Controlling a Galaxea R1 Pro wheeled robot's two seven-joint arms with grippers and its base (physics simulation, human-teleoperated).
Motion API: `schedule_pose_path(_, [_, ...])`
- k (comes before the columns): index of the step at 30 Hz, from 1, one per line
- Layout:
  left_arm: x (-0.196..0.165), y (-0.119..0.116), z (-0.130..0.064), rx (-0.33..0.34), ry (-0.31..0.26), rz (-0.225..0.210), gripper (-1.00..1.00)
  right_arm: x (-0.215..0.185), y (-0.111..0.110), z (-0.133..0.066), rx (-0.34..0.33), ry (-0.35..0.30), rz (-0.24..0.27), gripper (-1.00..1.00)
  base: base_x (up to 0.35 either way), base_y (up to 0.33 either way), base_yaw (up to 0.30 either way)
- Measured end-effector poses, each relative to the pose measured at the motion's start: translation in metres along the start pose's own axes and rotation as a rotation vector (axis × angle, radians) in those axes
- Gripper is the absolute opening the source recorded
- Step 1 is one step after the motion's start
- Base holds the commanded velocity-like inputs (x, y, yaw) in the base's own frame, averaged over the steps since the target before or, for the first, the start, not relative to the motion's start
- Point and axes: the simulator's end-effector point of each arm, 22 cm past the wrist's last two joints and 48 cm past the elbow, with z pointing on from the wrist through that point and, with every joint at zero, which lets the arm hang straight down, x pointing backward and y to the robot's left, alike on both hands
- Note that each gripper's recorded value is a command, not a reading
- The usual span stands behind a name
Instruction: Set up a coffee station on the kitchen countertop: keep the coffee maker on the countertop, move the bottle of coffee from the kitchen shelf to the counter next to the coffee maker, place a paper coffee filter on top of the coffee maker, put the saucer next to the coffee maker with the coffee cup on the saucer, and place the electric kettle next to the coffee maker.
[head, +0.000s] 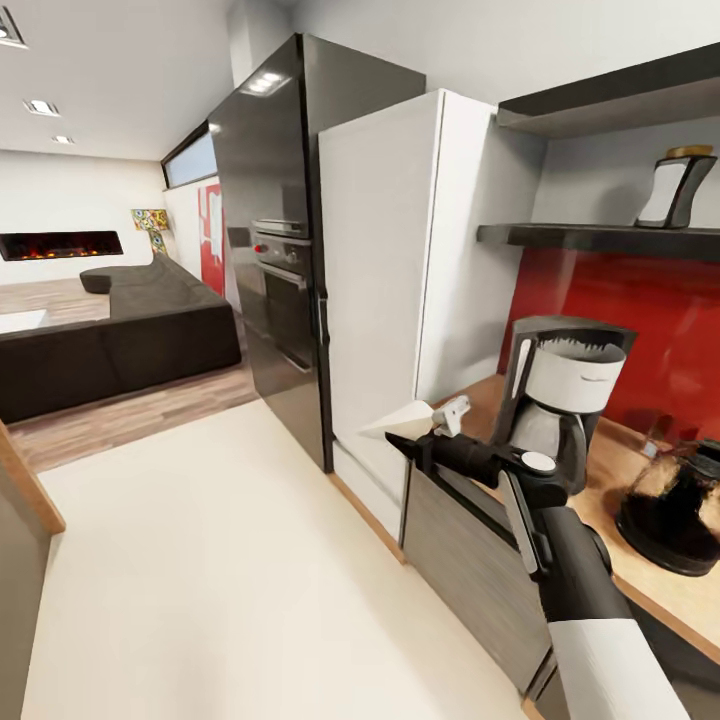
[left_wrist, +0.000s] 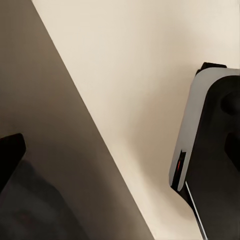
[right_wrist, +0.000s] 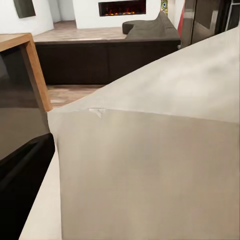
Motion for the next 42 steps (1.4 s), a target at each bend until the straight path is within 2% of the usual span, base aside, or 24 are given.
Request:
schedule_pose_path(16, [-0.003, -0.001, 0.000, 0.001, -0.007, 0.001, 1.00, -0.004, 0.002, -0.002, -0.004, -0.005, -0.005, -1.00, 0.300, 0.211, -0.222])
schedule_pose_path(22, [-0.004, 0.000, 0.000, 0.000, -0.012, 0.001, 1.00, -0.006, 0.003, -0.002, -0.004, -0.007, -0.007, -1.00, 0.300, 0.059, -0.255])
schedule_pose_path(34, [-0.007, 0.000, 0.000, -0.001, -0.017, -0.005, 1.00, -0.009, 0.004, -0.003, -0.004, -0.012, -0.011, -1.00, 0.035, 0.010, -0.255])
schedule_pose_path(42, [-0.009, 0.001, 0.000, -0.001, -0.023, -0.009, 1.00, -0.012, 0.004, -0.004, -0.003, -0.015, -0.015, -1.00, 0.066, 0.258, -0.255])
